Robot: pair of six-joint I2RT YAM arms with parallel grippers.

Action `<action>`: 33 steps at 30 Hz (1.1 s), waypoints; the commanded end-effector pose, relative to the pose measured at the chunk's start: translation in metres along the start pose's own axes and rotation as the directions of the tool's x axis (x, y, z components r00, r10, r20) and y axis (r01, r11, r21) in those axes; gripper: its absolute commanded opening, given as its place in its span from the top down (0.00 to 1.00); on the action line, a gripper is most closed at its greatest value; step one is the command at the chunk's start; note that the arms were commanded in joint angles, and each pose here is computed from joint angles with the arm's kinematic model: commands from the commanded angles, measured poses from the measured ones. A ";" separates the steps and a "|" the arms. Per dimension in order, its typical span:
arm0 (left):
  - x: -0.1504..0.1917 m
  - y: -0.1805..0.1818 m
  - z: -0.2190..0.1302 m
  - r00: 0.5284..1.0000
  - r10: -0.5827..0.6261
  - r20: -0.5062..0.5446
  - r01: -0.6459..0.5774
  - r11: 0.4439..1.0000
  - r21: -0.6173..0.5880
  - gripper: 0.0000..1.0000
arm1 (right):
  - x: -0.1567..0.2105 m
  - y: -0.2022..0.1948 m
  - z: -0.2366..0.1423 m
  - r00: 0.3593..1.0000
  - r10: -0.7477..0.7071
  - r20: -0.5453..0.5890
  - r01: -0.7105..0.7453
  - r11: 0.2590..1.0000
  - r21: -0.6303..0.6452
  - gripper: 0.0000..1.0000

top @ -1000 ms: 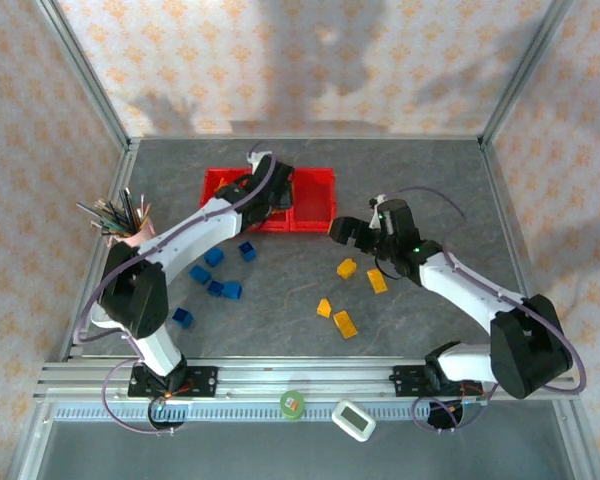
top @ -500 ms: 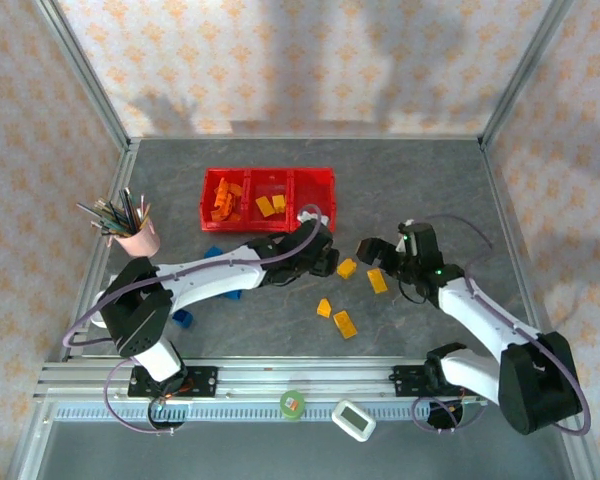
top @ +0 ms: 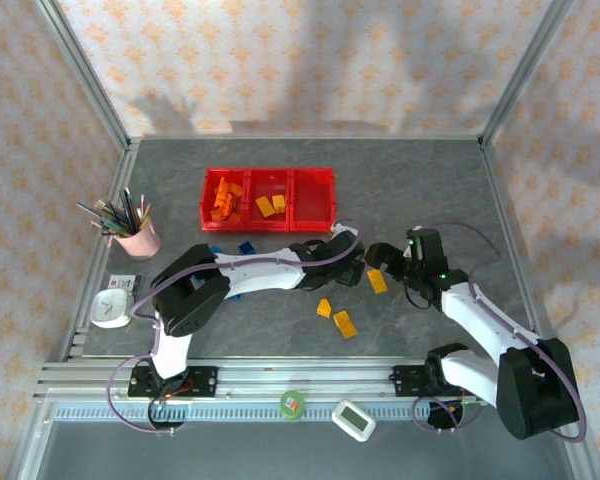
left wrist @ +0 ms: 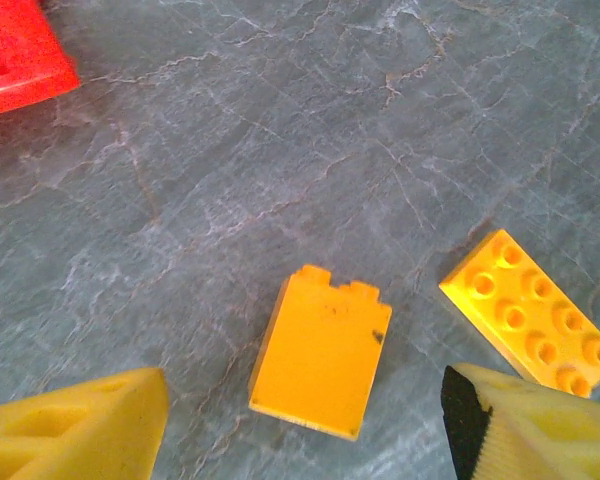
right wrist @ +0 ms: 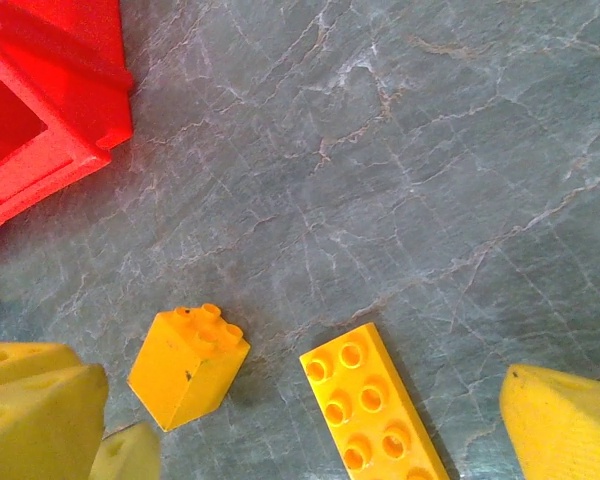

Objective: Sort the legos into containers by color
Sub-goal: Pick up the lego from the center of the table.

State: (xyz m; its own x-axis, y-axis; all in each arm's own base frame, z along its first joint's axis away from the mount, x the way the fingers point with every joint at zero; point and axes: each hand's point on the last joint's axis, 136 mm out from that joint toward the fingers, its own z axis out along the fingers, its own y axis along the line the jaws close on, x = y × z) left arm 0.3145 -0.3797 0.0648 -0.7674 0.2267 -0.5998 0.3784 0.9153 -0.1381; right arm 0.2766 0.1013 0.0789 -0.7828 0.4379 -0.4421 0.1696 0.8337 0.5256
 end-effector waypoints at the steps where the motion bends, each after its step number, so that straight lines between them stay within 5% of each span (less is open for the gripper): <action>1: -0.003 0.001 0.010 0.999 0.032 0.001 -0.032 0.999 -0.037 0.25 | -0.003 -0.009 -0.002 1.000 -0.003 0.018 0.002 0.999 0.040 0.00; 8: 0.000 0.001 0.030 0.999 0.047 -0.021 -0.048 0.997 -0.063 0.36 | -0.002 -0.011 0.000 1.000 -0.008 0.009 0.008 0.999 0.049 0.00; 18: 0.003 -0.004 0.026 0.999 0.045 -0.027 -0.046 0.999 -0.024 0.66 | 0.000 -0.005 0.002 0.999 -0.038 -0.012 0.038 0.999 0.017 0.00; 33: -0.012 0.031 -0.053 0.994 -0.061 0.091 0.068 0.995 -0.071 0.73 | -0.005 0.053 -0.012 0.989 -0.147 -0.033 0.140 0.975 -0.172 0.00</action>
State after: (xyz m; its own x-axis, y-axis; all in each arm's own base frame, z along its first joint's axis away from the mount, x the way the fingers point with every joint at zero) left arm 0.3055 -0.3574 0.0874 -0.7554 0.2030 -0.6231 0.3580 0.9242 -0.1329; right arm 0.2770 0.1236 0.0935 -0.8244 0.3455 -0.4483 0.0432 0.8282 0.5588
